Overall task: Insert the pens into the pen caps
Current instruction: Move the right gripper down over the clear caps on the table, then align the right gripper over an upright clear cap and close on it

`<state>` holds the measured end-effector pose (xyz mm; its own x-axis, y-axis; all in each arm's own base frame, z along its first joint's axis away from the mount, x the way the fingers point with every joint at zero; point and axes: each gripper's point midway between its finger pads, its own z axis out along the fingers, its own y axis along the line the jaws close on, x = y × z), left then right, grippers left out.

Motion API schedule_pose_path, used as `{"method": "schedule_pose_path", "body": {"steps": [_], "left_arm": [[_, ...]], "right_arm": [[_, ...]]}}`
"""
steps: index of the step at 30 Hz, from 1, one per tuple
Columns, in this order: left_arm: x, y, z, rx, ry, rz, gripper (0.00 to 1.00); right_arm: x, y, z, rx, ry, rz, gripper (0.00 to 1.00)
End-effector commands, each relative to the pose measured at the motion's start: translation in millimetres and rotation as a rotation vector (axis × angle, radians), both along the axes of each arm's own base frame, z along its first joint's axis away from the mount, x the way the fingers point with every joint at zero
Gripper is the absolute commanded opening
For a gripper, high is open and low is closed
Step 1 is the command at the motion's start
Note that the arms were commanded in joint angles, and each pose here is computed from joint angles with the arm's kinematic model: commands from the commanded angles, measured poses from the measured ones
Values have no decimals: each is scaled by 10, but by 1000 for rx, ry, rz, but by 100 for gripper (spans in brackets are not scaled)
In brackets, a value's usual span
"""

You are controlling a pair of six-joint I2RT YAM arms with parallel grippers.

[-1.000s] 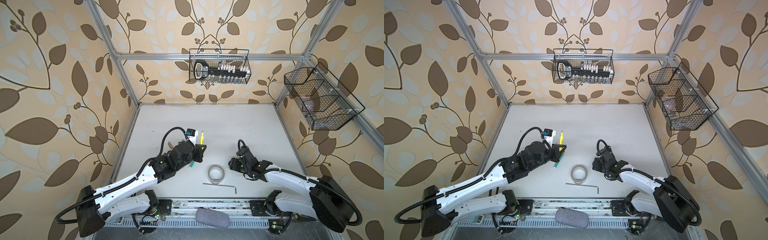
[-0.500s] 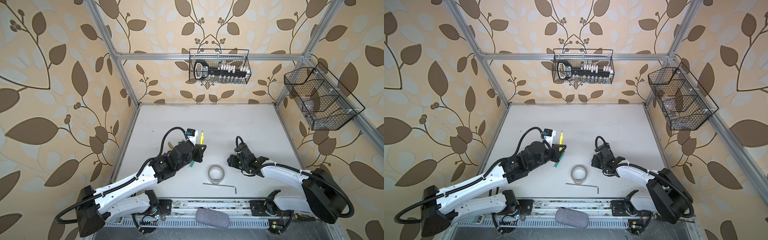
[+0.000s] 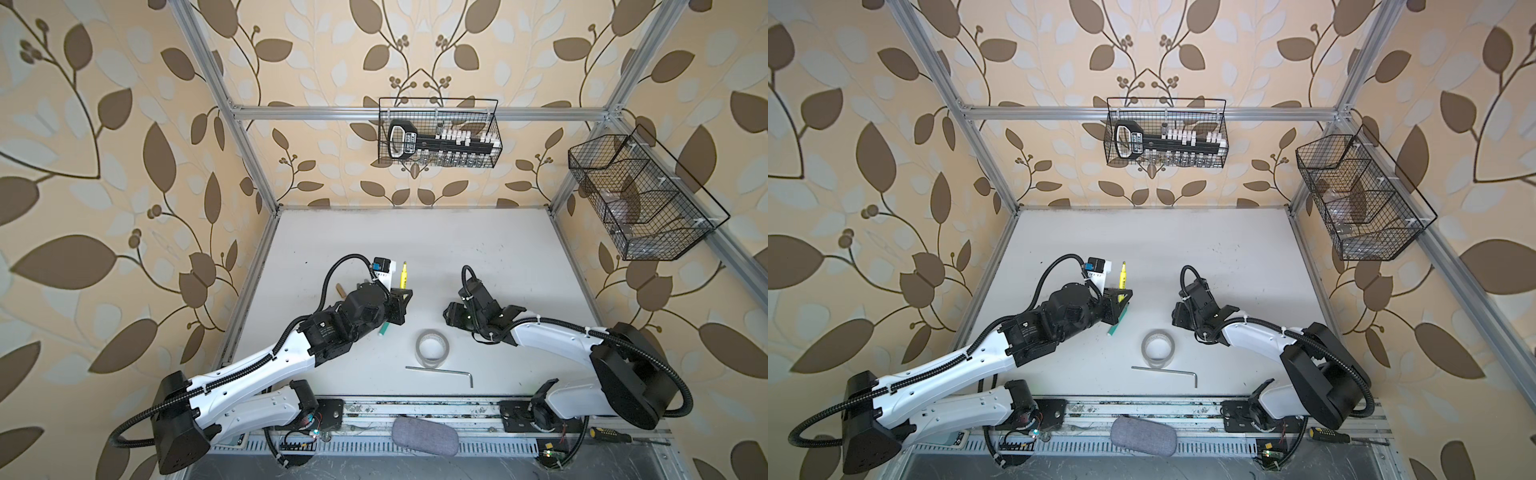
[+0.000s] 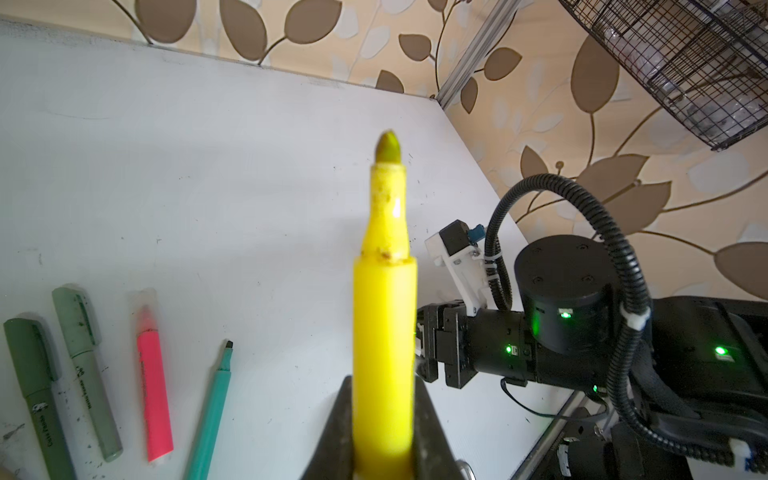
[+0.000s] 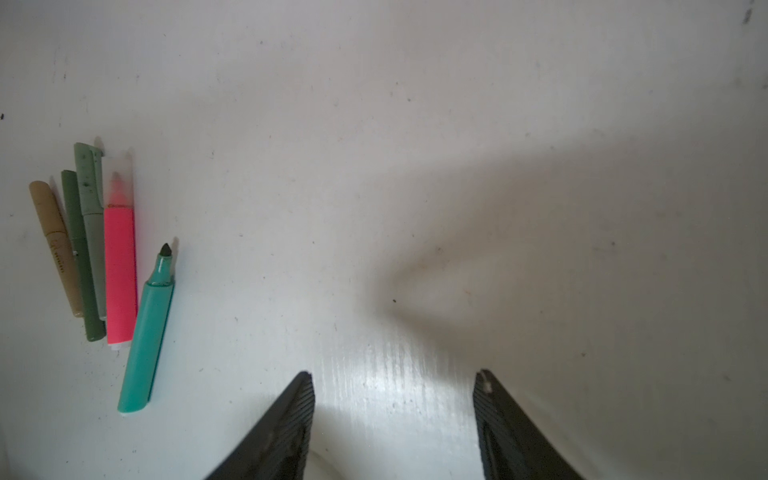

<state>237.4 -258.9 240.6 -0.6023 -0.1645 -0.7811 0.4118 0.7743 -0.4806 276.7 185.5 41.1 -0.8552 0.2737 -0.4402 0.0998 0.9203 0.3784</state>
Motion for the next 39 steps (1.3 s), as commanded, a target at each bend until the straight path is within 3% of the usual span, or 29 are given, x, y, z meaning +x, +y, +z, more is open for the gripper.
{"method": "schedule_pose_path", "body": {"steps": [1,11,18,31,39], "left_arm": [[-1,60,64,2,-23,14,0],[-1,64,77,0,-27,14,0],[-17,54,74,-6,-21,6,0],[-13,37,63,-7,-18,3,0],[-29,46,69,-13,-16,1,0]], "right_arm": [[89,86,111,14,-17,6,60],[-61,-402,170,-248,-10,22,63],[-198,-391,-6,-243,41,79,63],[-564,-678,-184,-349,104,68,59],[-553,-795,-305,-367,150,35,56]]}}
